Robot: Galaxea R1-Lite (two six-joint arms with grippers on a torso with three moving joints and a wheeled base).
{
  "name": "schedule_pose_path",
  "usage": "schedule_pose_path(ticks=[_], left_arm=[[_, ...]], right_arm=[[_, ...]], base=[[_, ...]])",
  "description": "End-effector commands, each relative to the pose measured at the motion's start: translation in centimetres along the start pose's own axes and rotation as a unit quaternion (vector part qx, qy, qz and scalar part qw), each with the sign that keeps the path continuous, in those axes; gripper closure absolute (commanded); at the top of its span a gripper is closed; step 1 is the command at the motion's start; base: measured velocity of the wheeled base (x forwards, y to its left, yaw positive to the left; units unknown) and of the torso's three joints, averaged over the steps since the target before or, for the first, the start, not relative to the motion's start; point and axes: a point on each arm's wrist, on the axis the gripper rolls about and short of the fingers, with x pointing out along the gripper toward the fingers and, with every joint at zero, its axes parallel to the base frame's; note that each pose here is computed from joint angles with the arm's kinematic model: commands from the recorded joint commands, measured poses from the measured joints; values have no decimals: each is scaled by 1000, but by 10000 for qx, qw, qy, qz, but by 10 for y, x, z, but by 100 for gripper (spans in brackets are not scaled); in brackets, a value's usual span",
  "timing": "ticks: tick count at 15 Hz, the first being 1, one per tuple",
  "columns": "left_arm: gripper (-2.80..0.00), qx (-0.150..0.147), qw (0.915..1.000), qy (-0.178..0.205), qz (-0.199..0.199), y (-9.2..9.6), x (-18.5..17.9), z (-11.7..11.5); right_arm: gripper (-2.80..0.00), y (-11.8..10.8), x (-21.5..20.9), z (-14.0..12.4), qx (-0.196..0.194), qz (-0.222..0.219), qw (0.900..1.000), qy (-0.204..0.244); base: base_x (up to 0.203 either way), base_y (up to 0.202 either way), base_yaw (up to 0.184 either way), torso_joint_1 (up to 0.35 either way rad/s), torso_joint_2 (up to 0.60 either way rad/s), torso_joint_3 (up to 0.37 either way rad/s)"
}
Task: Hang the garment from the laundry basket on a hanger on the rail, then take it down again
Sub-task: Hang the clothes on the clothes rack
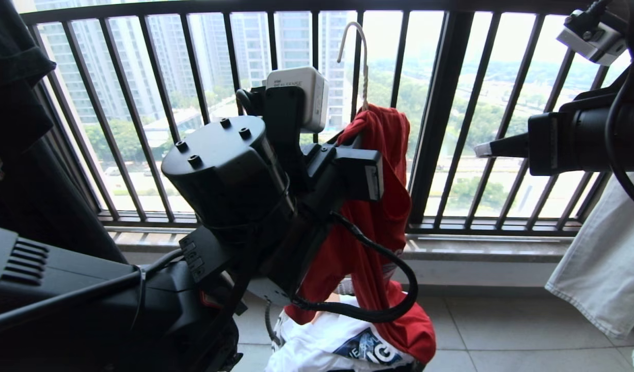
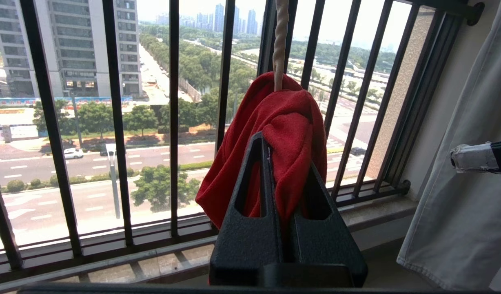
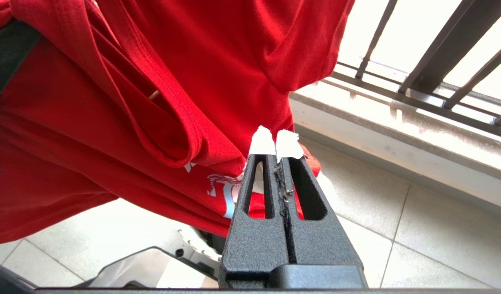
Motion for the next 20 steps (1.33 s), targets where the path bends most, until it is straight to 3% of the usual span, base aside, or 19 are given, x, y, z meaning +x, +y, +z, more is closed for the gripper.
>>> schedule_pose_path(ticks=[1, 5, 7, 9, 10, 14, 17, 18, 19, 20], left_arm=[[0, -237, 9996, -63, -136, 10, -21, 18], [0, -877, 9920, 281, -858, 26, -57, 46], [0, -1207, 9805, 689, -1386, 36, -72, 60], [0, -1461, 9633, 1205, -1904, 42, -86, 64], [0, -1529, 9553, 1408, -2103, 46, -92, 63], [0, -1562, 9382, 1716, -2569, 52, -100, 55], [0, -1605, 9305, 1825, -2741, 54, -102, 51], [0, -1613, 9271, 1863, -2824, 57, -103, 50], [0, -1616, 9242, 1883, -2903, 59, -103, 50], [0, -1642, 9206, 1912, -2983, 60, -103, 50]], right_arm=[[0, -2, -18, 7, 33, -72, 9999, 80], [0, -1, -37, 13, -185, -27, 9996, 190], [0, 0, -48, 12, -268, 51, 9996, 124], [0, 3, -55, 8, -287, 211, 9990, 252], [0, 3, -58, 7, -288, 270, 9988, 284], [0, 5, -65, -2, -397, 622, 9954, 616], [0, 7, -68, -8, -692, 1110, 9880, 818], [-190, 7, -67, -10, -912, 1201, 9850, 844], [-280, 7, -66, -12, -1147, 1295, 9812, 855], [-280, 8, -64, -14, -1293, 1402, 9776, 886]], base=[[0, 0, 0, 0, 0, 0], [0, 0, 0, 0, 0, 0], [0, 0, 0, 0, 0, 0], [0, 0, 0, 0, 0, 0], [0, 0, 0, 0, 0, 0], [0, 0, 0, 0, 0, 0], [0, 0, 0, 0, 0, 0], [0, 0, 0, 0, 0, 0], [0, 0, 0, 0, 0, 0], [0, 0, 0, 0, 0, 0]])
